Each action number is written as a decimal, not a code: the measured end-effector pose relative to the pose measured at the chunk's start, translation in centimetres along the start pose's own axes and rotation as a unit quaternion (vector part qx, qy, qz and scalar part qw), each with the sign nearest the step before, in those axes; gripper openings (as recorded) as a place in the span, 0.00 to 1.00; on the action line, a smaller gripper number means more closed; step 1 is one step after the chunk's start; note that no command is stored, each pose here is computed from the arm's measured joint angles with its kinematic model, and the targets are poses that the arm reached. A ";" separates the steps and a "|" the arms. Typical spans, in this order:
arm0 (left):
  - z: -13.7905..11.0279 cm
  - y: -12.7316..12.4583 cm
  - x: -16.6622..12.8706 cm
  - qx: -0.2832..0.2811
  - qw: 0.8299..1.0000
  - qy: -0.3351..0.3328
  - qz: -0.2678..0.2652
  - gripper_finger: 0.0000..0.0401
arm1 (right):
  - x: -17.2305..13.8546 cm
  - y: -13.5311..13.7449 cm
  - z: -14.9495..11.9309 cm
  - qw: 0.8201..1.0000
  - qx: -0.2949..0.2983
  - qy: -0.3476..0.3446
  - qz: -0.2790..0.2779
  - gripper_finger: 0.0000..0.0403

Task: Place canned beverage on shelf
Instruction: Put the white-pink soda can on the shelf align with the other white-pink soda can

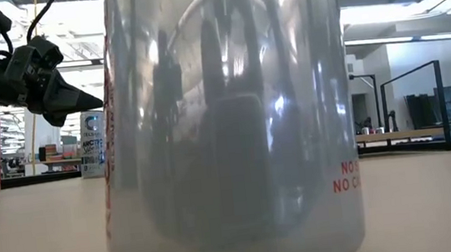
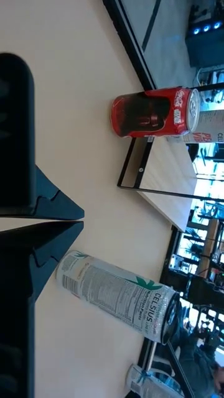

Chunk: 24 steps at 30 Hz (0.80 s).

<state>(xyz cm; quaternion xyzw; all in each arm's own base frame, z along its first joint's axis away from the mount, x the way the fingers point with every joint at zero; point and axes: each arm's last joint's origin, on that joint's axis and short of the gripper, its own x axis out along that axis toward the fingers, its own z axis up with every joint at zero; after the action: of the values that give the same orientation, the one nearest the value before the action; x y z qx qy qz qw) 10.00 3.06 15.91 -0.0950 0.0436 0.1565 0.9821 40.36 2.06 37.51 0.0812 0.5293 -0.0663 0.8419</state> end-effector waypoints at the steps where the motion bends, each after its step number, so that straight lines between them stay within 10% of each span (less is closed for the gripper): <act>1: 0.0 0.0 0.0 0.000 1.000 0.001 0.001 0.00 | -0.4 0.6 -0.6 1.000 -0.020 0.007 -0.020 0.86; 7: -0.1 0.0 0.1 0.000 1.000 0.005 0.001 0.00 | -3.3 3.8 -4.9 0.985 -0.124 0.024 -0.120 0.86; 15: -0.1 0.0 0.1 -0.002 1.000 0.006 0.001 0.00 | -5.3 6.0 -12.8 0.975 -0.203 -0.086 -0.033 0.86; 24: 0.1 0.2 0.1 -0.225 0.974 -0.015 0.032 0.00 | -4.8 5.2 -20.5 0.896 -0.257 -0.352 0.079 0.85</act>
<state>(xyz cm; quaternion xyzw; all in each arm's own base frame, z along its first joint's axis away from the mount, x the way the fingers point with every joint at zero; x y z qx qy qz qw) 10.02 3.27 15.95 -0.3097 -0.0044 0.1947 0.9307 21.23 11.53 33.46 -0.1256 0.1884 0.1146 0.9673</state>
